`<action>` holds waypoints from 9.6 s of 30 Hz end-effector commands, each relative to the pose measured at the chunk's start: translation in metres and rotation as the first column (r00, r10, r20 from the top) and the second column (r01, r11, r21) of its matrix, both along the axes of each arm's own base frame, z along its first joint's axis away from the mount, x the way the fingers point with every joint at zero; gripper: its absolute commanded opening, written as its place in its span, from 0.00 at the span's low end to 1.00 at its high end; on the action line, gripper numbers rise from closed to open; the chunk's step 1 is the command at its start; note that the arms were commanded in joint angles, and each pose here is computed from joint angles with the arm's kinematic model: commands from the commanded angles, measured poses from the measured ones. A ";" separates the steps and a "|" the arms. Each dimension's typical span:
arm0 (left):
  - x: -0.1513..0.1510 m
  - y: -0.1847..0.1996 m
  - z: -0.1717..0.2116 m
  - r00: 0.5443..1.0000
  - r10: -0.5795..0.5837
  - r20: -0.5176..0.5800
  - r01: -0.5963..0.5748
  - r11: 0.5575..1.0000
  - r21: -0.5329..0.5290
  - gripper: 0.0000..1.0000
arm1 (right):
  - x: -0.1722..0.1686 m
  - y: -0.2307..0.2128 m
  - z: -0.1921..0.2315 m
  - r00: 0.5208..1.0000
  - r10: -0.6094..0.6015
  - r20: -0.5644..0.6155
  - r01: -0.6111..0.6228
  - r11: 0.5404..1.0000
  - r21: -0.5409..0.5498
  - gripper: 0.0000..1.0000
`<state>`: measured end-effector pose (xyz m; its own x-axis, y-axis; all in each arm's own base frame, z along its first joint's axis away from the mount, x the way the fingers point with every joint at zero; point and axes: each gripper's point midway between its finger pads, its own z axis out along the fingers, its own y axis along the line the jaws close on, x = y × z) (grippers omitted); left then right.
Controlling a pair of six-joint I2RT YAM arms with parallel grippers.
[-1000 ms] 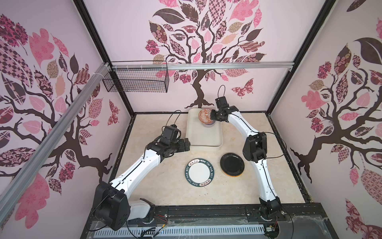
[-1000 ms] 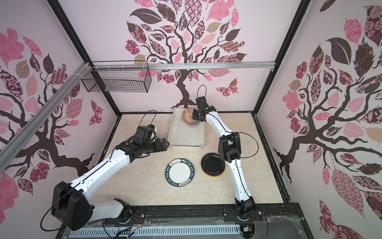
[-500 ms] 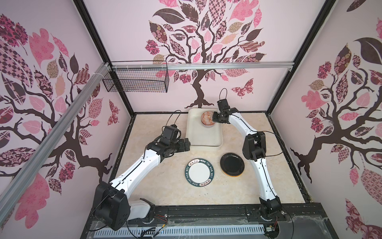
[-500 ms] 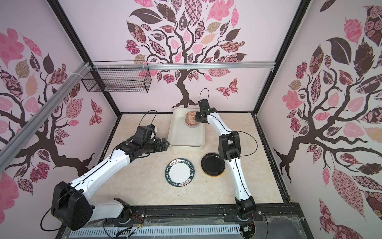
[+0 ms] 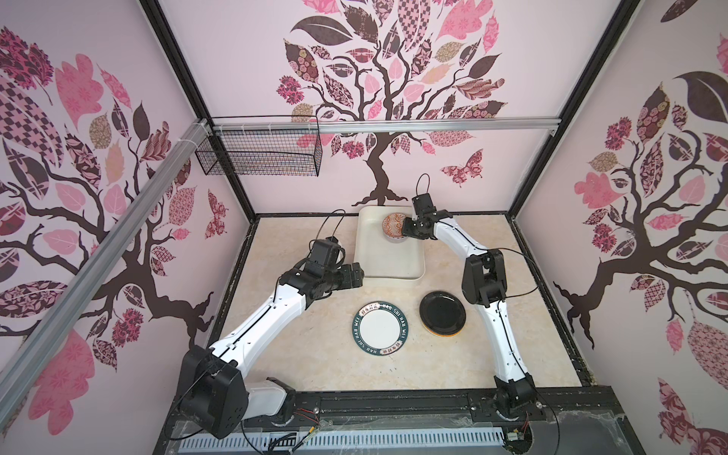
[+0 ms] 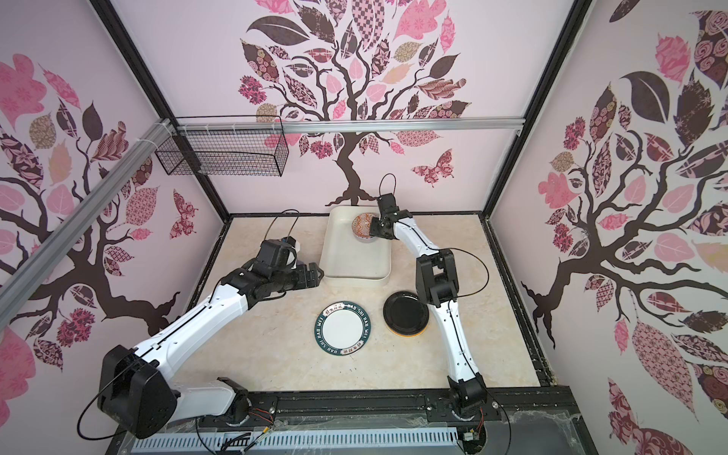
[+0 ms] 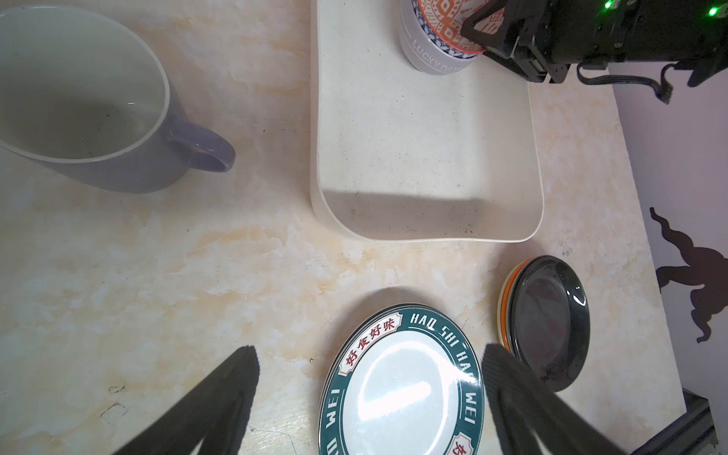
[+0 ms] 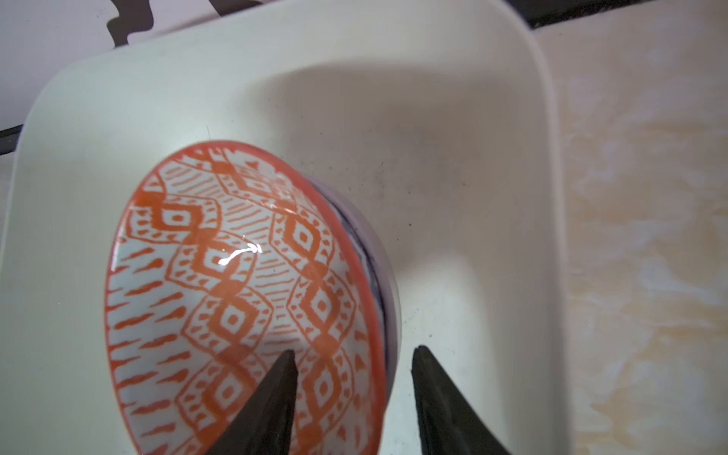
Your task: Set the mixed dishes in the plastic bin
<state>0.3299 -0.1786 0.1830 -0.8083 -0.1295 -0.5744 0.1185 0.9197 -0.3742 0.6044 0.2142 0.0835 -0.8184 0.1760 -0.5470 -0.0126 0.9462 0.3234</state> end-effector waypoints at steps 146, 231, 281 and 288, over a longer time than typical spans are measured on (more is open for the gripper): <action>-0.098 -0.041 -0.128 0.968 -0.067 -0.241 0.072 0.997 0.012 0.22 | -0.364 0.032 -0.031 0.934 0.291 -0.207 -0.308 0.950 -0.055 0.51; -0.079 0.012 0.019 0.999 -0.009 0.049 0.010 1.000 -0.017 0.98 | -0.276 0.040 0.115 0.974 0.226 0.026 -0.227 0.951 0.209 0.06; -0.032 0.017 0.003 0.999 -0.036 -0.017 0.036 0.999 0.012 0.98 | -0.127 -0.001 -0.025 0.968 0.025 -0.249 0.032 0.975 0.221 0.25; -0.036 0.017 0.003 0.999 -0.041 -0.020 0.041 0.999 -0.001 0.98 | -0.137 -0.005 -0.020 0.967 0.031 -0.254 0.024 0.977 0.210 0.37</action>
<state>0.2957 -0.1621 0.1906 -0.8253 -0.0984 -0.5560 0.1403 0.9181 -0.3707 0.4778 0.2229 0.0713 -0.9160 0.2697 -0.2970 0.0644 0.8295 0.5547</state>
